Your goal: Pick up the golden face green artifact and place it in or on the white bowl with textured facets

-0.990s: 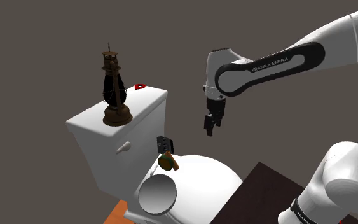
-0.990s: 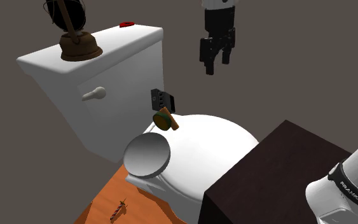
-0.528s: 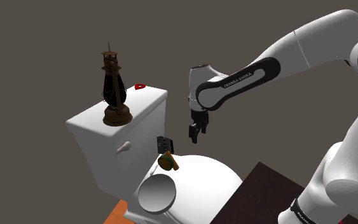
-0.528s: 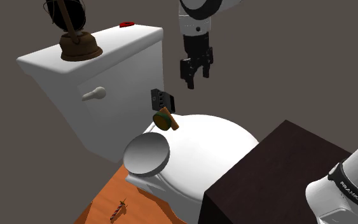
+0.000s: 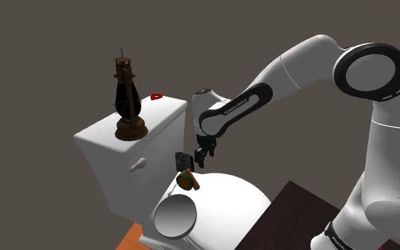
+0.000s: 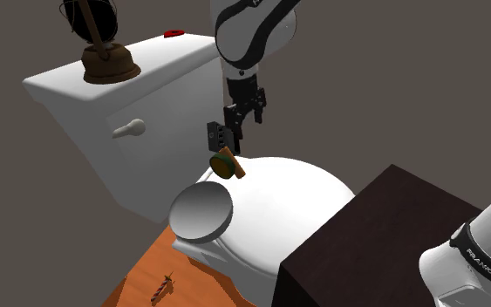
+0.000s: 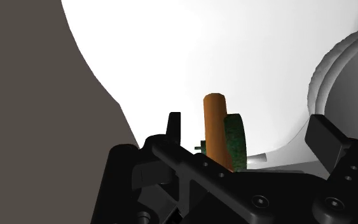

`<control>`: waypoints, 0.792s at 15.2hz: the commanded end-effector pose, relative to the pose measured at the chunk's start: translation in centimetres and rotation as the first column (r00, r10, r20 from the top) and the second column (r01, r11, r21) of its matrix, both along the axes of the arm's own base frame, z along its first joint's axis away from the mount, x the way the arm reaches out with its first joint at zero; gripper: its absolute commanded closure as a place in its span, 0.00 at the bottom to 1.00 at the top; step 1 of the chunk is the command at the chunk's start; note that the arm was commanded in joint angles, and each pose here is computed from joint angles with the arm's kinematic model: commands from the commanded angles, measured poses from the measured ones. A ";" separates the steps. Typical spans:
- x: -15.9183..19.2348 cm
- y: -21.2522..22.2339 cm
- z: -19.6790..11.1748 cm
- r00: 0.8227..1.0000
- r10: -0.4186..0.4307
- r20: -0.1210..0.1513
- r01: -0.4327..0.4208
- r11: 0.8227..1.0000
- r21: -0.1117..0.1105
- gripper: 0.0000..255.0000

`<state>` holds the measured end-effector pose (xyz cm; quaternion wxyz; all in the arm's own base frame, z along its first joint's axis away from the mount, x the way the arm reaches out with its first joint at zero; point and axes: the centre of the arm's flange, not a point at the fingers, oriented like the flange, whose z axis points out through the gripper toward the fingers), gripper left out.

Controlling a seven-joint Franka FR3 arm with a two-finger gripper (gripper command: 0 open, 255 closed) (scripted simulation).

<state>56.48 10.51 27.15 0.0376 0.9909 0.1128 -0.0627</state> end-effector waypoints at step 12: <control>8.6 3.8 -11.8 0.999 0.036 -0.001 -0.036 0.999 -0.021 0.00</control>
